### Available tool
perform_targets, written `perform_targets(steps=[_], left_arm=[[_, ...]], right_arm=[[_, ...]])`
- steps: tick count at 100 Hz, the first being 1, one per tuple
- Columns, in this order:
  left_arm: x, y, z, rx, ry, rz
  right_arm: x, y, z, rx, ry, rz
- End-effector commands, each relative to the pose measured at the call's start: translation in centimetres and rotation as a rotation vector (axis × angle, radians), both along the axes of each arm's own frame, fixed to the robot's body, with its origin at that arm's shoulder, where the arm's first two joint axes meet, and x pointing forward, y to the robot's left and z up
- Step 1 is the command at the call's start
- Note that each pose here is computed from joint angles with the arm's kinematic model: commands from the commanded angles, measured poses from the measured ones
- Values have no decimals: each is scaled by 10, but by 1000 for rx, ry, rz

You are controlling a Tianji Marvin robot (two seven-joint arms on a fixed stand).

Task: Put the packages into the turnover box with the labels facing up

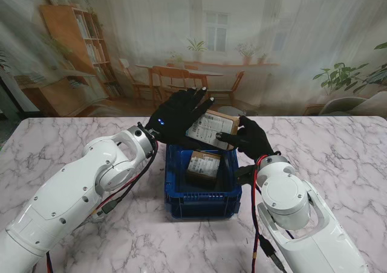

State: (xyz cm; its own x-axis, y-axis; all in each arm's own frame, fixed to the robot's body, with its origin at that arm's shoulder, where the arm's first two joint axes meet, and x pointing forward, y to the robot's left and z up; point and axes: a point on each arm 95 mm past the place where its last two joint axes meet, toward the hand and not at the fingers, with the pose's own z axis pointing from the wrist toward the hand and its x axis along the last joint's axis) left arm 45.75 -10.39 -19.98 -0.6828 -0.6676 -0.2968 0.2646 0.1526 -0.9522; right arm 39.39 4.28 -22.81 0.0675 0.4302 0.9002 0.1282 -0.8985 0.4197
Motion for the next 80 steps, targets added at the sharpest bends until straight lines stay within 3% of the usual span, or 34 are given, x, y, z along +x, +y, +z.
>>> perform_targets(steps=[1,37,80], left_arm=[[3,-2,-3,13,9,12],[5,-3,-4,11,11,-30],[3,-6,-7,-45,77,-55]], right_arm=[[-2,7,1,14,13,27],[-4,11,0,36,42,67],[-5,11,-2,42,60,80]])
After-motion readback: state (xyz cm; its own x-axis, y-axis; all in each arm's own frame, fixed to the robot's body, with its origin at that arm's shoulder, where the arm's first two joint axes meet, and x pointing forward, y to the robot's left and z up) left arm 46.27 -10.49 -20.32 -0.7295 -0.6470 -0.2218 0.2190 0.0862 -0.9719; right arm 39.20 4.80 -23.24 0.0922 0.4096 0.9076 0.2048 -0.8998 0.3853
